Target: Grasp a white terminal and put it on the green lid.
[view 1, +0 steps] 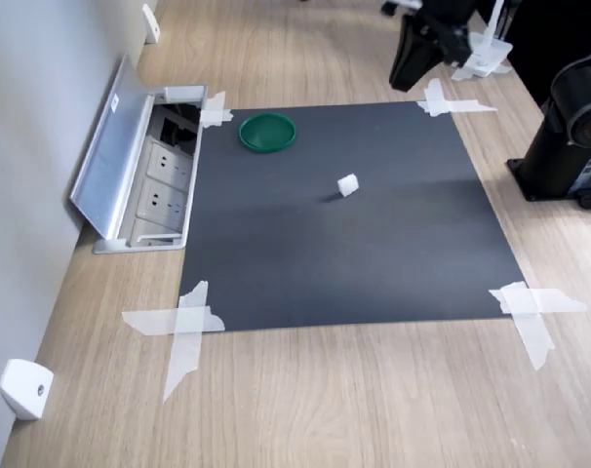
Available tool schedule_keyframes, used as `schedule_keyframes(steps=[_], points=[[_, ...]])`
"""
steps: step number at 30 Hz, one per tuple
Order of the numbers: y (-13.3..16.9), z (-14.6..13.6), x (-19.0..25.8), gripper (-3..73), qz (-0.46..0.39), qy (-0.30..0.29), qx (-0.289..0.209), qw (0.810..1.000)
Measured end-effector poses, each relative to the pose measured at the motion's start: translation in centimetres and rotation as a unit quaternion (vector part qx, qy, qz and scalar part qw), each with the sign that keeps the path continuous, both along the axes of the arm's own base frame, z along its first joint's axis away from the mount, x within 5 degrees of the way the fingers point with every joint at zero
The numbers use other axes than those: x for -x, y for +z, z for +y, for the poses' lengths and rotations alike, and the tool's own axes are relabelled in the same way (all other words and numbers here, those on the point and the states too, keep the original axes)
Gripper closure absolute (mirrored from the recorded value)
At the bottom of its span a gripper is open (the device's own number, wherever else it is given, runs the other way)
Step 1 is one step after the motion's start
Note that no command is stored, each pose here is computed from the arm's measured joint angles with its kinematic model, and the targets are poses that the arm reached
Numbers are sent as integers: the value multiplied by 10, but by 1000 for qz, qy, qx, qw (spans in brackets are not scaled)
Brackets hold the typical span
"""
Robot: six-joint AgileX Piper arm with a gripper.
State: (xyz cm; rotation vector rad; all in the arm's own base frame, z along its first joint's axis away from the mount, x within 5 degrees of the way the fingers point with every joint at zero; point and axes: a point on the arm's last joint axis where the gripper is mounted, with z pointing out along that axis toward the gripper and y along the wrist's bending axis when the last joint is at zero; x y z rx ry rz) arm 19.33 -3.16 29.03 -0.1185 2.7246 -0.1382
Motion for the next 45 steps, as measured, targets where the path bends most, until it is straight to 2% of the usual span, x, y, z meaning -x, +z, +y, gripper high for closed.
schedule_keyframes(steps=[4,7,13,16,18,22,27,45], points=[[-3,-3,-19,637,47,28,4,998],[-2,-5,-31,529,56,34,5,998],[-5,-7,-43,252,69,36,3,997],[-8,-5,-45,161,75,41,4,996],[-8,1,-47,127,76,56,9,996],[-14,19,-53,108,87,81,4,993],[-28,34,-64,105,107,86,-8,991],[-93,35,-103,106,156,97,-3,983]])
